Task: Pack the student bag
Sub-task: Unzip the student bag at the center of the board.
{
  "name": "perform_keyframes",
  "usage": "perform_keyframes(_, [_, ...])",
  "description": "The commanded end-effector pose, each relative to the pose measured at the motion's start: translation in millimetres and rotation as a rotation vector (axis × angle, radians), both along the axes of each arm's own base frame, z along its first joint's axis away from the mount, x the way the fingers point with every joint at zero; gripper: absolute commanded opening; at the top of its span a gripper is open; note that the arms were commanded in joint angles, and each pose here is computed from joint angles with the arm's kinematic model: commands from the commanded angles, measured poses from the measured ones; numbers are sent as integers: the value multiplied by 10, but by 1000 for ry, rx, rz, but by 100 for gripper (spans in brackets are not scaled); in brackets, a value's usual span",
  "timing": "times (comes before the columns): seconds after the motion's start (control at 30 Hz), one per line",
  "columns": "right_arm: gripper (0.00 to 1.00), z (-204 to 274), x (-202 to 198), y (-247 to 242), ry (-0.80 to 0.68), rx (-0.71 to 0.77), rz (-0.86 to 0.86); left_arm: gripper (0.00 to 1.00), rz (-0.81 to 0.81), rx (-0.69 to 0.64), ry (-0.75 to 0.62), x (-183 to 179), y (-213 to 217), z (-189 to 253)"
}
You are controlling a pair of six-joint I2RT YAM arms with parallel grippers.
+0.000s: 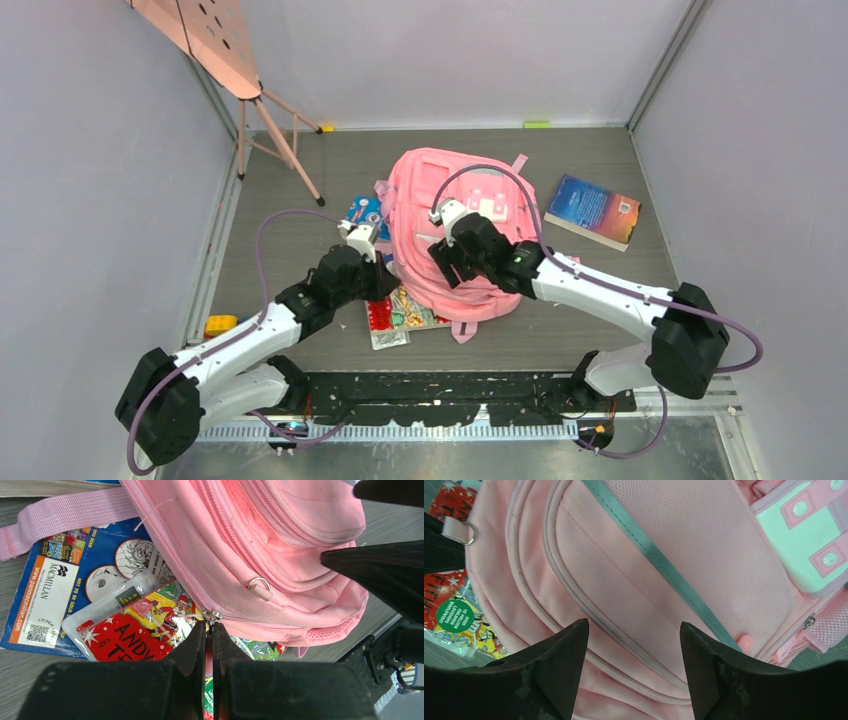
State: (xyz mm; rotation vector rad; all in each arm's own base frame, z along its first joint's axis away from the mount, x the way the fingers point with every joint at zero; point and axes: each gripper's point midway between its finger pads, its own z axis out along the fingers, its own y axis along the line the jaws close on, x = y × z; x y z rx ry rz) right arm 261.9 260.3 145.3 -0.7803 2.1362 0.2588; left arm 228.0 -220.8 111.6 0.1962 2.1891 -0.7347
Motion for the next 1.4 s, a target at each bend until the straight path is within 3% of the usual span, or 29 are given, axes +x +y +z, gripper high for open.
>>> perform_keyframes(0.0, [70,68,87,124,-32,-28,34,0,8,3,-2,34,9,115])
perform_keyframes(0.17, [56,10,258,53,-100,-124,-31,0,-4,12,3,20,7,113])
perform_keyframes(0.23, [43,20,317,35,-134,-153,-52,0,-8,17,8,16,6,106])
perform_keyframes(0.27, [30,27,320,42,-147,-161,-52,0,-8,18,11,14,6,107])
perform_keyframes(0.37, [4,64,353,85,-184,-157,-68,0,-46,32,14,-9,-25,117])
perform_keyframes(0.4, [2,70,344,113,-188,-150,-69,0,-74,34,11,-30,-56,133])
perform_keyframes(0.83, [0,234,386,554,-154,86,-142,0,-156,-69,49,-302,-339,295])
perform_keyframes(1.07, [0,298,431,695,-136,181,-183,0,-177,-188,48,-414,-712,377])
perform_keyframes(1.37, [1,306,436,787,-118,266,-206,0,-129,-240,28,-468,-1142,368])
